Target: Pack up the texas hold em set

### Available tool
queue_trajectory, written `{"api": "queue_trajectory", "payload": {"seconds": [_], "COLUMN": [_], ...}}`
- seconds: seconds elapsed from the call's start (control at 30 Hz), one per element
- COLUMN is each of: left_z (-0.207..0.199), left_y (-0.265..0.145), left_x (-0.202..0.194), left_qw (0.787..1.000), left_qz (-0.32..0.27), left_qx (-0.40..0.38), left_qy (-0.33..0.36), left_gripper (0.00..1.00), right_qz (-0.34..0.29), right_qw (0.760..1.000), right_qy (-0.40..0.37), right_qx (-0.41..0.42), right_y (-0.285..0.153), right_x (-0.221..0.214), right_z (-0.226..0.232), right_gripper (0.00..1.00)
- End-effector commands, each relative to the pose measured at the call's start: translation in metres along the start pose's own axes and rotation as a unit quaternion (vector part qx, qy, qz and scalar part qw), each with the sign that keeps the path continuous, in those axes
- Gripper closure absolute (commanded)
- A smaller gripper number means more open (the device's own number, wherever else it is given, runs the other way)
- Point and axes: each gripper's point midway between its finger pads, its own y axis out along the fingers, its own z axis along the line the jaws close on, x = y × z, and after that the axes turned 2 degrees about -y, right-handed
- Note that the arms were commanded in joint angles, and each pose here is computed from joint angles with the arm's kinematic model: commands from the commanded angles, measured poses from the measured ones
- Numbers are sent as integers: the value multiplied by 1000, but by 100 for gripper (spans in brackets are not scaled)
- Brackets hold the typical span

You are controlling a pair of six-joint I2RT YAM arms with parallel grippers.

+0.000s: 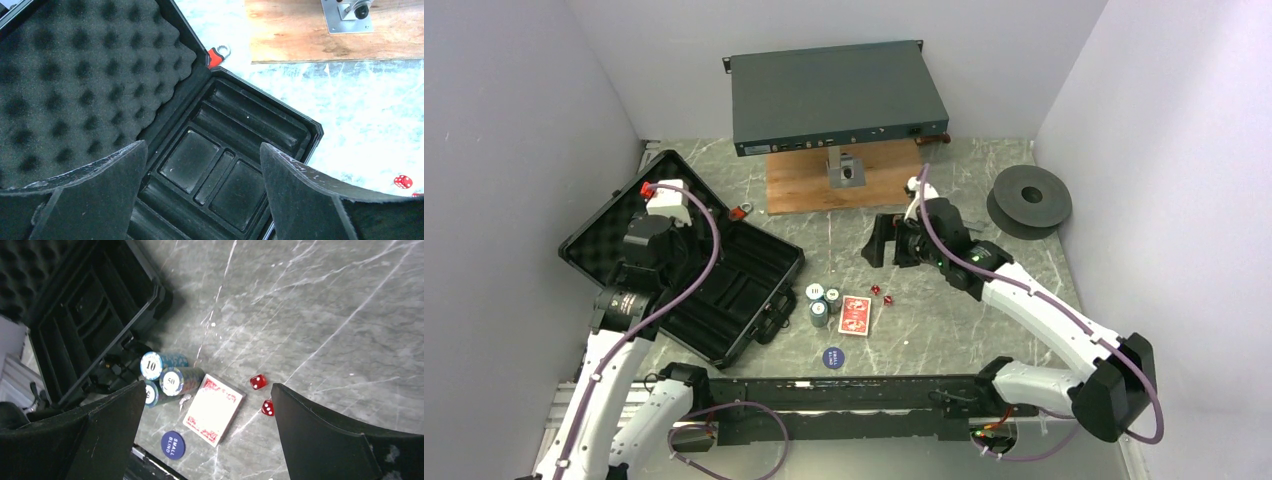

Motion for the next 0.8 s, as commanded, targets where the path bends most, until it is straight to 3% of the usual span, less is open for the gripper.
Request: {"api": "queue_trajectory", "payload": {"seconds": [0.0,0.3,0.53,0.67,0.77], "left_z": [-5,-9,4,1,-11], "left_y": [0,3,17,26,24], "left_x": [-2,-7,-24,-41,-57], "left_qw": [1000,1000,998,994,989], "left_qz": [1,15,56,105,133], "left_qx": [-11,-21,28,31,15], "left_qy": [-4,-1,-3,-15,-66], "left_gripper": [12,23,48,54,63], "right_qz": [-1,41,31,27,33], "right_qw": [999,982,975,979,978], "right_qy": [-43,-162,-174,-137,-119], "right_qx": [18,84,133,149,168], "right_y": [2,18,40,61,80], "right_x": [5,-47,-66,-66,-72], "right_z": [24,81,136,163,185], "right_gripper": [0,3,10,26,37]}}
